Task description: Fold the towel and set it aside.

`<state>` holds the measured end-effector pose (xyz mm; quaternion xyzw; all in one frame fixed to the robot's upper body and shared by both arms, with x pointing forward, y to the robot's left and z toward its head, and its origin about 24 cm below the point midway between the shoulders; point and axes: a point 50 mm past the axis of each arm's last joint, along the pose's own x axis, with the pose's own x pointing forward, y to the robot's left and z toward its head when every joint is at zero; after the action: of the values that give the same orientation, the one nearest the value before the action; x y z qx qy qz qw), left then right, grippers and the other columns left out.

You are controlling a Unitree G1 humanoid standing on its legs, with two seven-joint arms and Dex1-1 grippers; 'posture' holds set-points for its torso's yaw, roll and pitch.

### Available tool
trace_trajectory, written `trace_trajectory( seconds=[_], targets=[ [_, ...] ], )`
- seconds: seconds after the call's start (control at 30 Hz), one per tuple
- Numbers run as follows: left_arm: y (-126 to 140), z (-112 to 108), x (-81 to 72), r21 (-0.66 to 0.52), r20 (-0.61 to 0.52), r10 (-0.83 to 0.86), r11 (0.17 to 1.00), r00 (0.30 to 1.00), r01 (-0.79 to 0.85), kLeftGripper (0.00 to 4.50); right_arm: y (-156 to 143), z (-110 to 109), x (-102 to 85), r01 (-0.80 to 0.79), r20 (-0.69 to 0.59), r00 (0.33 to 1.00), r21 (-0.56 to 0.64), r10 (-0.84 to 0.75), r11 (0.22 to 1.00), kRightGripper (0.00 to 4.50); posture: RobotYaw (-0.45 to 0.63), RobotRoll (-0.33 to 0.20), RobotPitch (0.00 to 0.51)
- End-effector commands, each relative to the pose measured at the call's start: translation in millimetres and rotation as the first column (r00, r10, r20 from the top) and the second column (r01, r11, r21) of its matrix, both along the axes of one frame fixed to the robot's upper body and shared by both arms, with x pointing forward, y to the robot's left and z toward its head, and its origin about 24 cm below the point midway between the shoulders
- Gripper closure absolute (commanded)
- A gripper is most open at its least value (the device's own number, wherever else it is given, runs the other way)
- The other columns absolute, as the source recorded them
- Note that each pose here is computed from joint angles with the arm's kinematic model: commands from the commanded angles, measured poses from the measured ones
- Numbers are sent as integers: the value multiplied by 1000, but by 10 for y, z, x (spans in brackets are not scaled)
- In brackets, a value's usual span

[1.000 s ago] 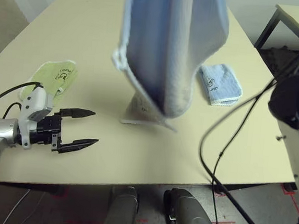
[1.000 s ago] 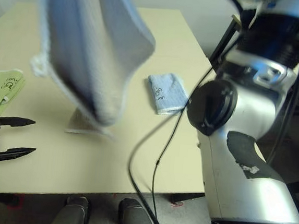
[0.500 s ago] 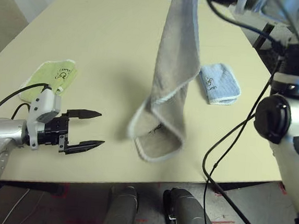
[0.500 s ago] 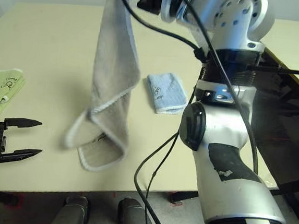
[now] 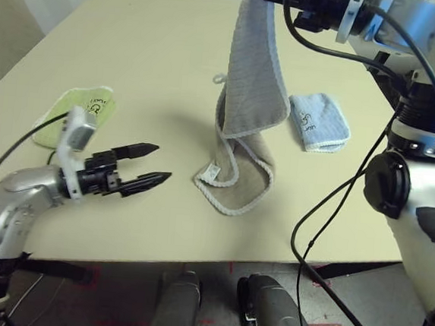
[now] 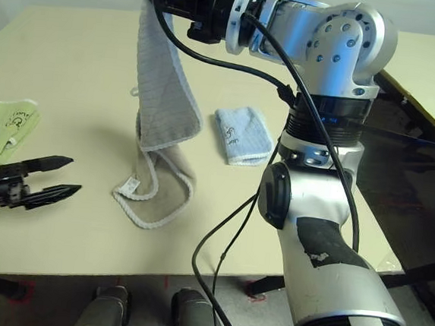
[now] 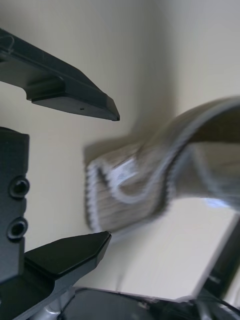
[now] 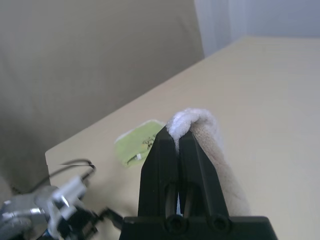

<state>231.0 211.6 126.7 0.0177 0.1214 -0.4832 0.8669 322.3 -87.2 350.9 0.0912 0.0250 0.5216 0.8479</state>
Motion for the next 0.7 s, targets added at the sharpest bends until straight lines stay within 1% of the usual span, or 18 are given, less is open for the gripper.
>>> trace_trajectory(
  seconds=[0.03, 0.13, 0.17, 0.27, 0.3, 0.4, 0.53, 0.7],
  targets=[
    [-318, 73, 20, 49, 63, -51, 998, 997, 48, 0, 14, 30, -58, -15, 22, 1000, 4, 15, 1000, 4464, -57, 0, 108],
    [-523, 35, 34, 210, 168, -142, 972, 976, 106, 0, 11, 27, -60, -12, 22, 1000, 6, 12, 1000, 4464, -57, 0, 107],
    [-575, 28, 36, 241, 199, -168, 963, 966, 118, 0, 11, 26, -61, -12, 22, 1000, 6, 12, 1000, 4464, -58, 0, 107],
    [-716, 21, 59, 261, 274, -182, 959, 944, 109, 0, 10, 24, -63, -10, 22, 1000, 10, 10, 1000, 4464, -61, 0, 106],
    [-737, 0, 61, 304, 296, -198, 947, 934, 104, 0, 10, 23, -64, -9, 21, 1000, 11, 9, 1000, 4464, -63, 0, 107],
    [-751, -58, 62, 390, 326, -230, 916, 917, 91, 0, 11, 22, -67, -7, 21, 1000, 14, 7, 1000, 4464, -63, 0, 106],
    [-747, -94, 124, 442, 367, -197, 897, 909, 16, 0, 17, 20, -73, -6, 22, 1000, 20, 6, 1000, 4464, -64, 0, 104],
    [-718, -145, 204, 510, 391, -165, 858, 905, -64, 0, 24, 19, -79, -4, 24, 1000, 22, 4, 1000, 4464, -68, 0, 103]
  ],
)
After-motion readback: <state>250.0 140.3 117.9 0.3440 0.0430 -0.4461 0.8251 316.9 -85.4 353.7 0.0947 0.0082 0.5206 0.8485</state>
